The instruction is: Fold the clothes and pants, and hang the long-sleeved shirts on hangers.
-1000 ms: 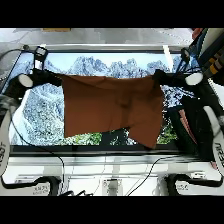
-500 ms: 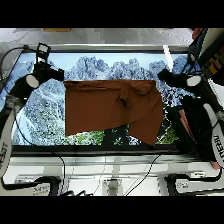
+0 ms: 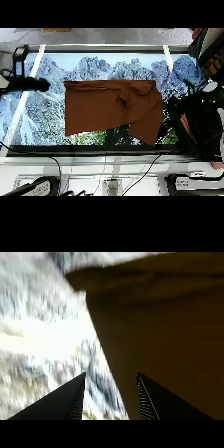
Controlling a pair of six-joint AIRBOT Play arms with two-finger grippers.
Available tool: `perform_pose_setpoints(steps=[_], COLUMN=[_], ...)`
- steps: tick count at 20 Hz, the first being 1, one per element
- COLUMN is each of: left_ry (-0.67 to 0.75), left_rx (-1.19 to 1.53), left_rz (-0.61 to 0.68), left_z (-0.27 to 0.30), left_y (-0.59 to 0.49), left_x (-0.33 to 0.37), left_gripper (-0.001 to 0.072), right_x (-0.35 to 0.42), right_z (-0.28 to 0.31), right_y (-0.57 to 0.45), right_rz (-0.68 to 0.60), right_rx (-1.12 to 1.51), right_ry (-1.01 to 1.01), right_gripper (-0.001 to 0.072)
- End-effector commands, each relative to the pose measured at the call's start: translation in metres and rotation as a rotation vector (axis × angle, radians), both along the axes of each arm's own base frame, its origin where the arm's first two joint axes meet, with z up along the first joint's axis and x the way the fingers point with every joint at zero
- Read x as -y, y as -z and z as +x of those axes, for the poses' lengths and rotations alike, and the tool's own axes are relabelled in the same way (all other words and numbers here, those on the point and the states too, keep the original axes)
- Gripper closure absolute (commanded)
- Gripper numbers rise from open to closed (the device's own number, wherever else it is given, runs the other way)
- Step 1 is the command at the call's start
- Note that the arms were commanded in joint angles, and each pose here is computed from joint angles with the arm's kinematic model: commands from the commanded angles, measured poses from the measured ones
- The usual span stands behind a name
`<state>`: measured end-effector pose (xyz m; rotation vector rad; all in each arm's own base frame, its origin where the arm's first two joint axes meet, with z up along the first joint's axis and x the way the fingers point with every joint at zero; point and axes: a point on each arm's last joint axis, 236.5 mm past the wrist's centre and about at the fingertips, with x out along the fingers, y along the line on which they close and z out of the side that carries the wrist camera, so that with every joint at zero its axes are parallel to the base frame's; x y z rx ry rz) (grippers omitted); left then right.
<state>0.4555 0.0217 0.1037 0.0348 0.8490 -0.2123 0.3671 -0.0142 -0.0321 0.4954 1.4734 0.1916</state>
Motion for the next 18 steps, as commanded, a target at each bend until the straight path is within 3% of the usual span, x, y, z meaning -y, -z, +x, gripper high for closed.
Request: perform_pose_setpoints(steps=[1, 4, 5, 6, 7, 11, 15, 16, 17, 18], left_ry=[-0.151, -0.222, -0.232, -0.237, -0.241, -0.253, -0.258, -0.256, -0.253, -0.25], left_rx=[-0.247, -0.358, -0.381, -0.401, -0.415, -0.435, -0.434, -0.441, -0.446, -0.453], left_rz=[-0.126, -0.216, -0.245, -0.26, -0.269, -0.314, -0.331, -0.333, -0.334, -0.337], left_z=[-0.054, -0.085, -0.091, -0.097, -0.101, -0.107, -0.107, -0.109, -0.11, -0.112], left_y=[0.05, 0.094, 0.105, 0.115, 0.123, 0.141, 0.143, 0.144, 0.144, 0.144], left_x=[-0.033, -0.042, -0.039, -0.035, -0.032, -0.021, -0.018, -0.017, -0.016, -0.015], left_gripper=[0.0362, 0.0333, 0.0295, 0.0212, 0.0199, 0.0199, 0.0199, 0.0199, 0.02, 0.0199], right_x=[-0.005, -0.004, 0.002, 0.008, 0.013, 0.0, -0.013, -0.014, -0.015, -0.017], right_z=[-0.038, -0.022, -0.016, -0.01, -0.004, 0.027, 0.036, 0.037, 0.036, 0.034], right_y=[0.037, 0.068, 0.075, 0.081, 0.084, 0.075, 0.077, 0.075, 0.075, 0.074], right_rz=[0.019, 0.008, -0.014, -0.036, -0.052, 0.051, 0.118, 0.12, 0.119, 0.122], right_rx=[-0.102, -0.024, -0.001, 0.022, 0.047, 0.144, 0.183, 0.192, 0.198, 0.198], right_ry=[-0.015, 0.111, 0.164, 0.21, 0.248, 0.337, 0.302, 0.291, 0.273, 0.253], right_gripper=[0.031, 0.031, 0.031, 0.031, 0.031, 0.0311, 0.0344, 0.0361, 0.0439, 0.0452])
